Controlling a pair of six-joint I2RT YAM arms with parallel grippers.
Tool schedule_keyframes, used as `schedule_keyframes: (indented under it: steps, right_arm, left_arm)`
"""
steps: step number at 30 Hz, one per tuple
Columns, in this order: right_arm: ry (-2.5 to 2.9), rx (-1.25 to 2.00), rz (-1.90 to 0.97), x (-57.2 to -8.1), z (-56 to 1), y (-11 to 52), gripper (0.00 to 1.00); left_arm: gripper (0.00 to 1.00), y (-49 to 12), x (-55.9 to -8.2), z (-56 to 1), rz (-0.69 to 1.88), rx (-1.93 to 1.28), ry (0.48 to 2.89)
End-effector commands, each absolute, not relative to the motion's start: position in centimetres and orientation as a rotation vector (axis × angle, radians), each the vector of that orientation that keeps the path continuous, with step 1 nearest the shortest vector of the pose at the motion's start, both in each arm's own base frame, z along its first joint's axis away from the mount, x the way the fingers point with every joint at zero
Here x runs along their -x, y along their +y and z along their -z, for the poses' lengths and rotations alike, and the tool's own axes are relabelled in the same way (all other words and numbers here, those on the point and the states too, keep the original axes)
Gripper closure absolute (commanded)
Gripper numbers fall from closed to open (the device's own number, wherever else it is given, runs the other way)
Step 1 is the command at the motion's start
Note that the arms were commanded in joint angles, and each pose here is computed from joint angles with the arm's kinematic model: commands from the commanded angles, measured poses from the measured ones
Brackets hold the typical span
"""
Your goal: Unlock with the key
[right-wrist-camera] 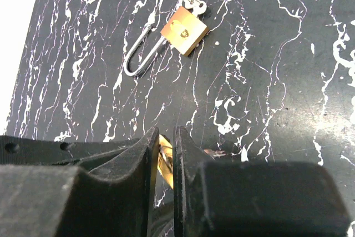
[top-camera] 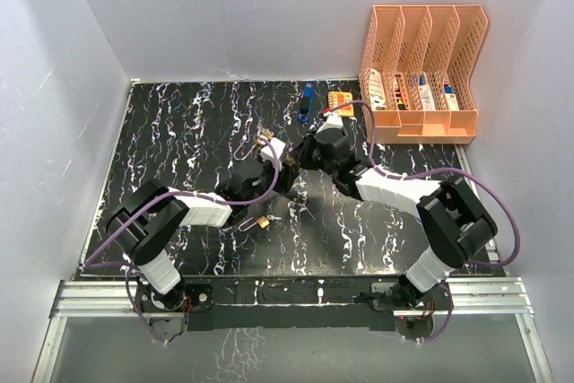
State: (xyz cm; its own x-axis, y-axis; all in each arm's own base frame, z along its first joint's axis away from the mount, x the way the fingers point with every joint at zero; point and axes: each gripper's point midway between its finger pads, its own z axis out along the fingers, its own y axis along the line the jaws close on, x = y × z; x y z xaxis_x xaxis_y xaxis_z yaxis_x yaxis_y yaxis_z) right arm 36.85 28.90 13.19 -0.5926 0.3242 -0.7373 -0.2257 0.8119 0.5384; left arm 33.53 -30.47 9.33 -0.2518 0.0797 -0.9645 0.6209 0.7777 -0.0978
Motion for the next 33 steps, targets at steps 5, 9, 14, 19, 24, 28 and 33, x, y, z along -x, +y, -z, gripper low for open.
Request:
schedule_keyframes:
  steps: [5,9,14,19,24,28,33]
  right_arm:
    - [1.986,-0.096,-0.721,-38.1,-18.0,24.9,0.77]
    - [1.957,-0.149,-0.654,-39.9,-19.5,21.2,0.65]
    - [1.99,-0.078,-0.614,-39.0,-18.3,20.4,0.32]
    - [2.004,0.004,-0.743,-37.1,-16.3,22.0,0.18]
    - [1.967,0.023,-0.906,-35.7,-16.0,23.7,0.14]
    - [1.955,0.066,-1.01,-35.3,-16.1,25.3,0.12]
    - [1.941,0.101,-1.1,-35.0,-16.2,26.6,0.06]
  left_arm:
    - [1.0,-28.4,-36.8,-17.4,0.511,-0.314,1.6]
    - [1.0,-27.8,-37.2,-17.2,0.484,-0.277,1.64]
    - [1.0,-27.3,-38.1,-18.4,0.491,-0.153,1.707]
    - [1.0,-28.5,-38.5,-20.1,0.591,-0.04,1.754]
    - [1.0,-29.9,-38.6,-21.3,0.687,0.013,1.773]
    - [1.0,-30.8,-38.5,-21.3,0.736,0.016,1.786]
    - [1.0,-31.5,-38.2,-21.2,0.782,0.002,1.795]
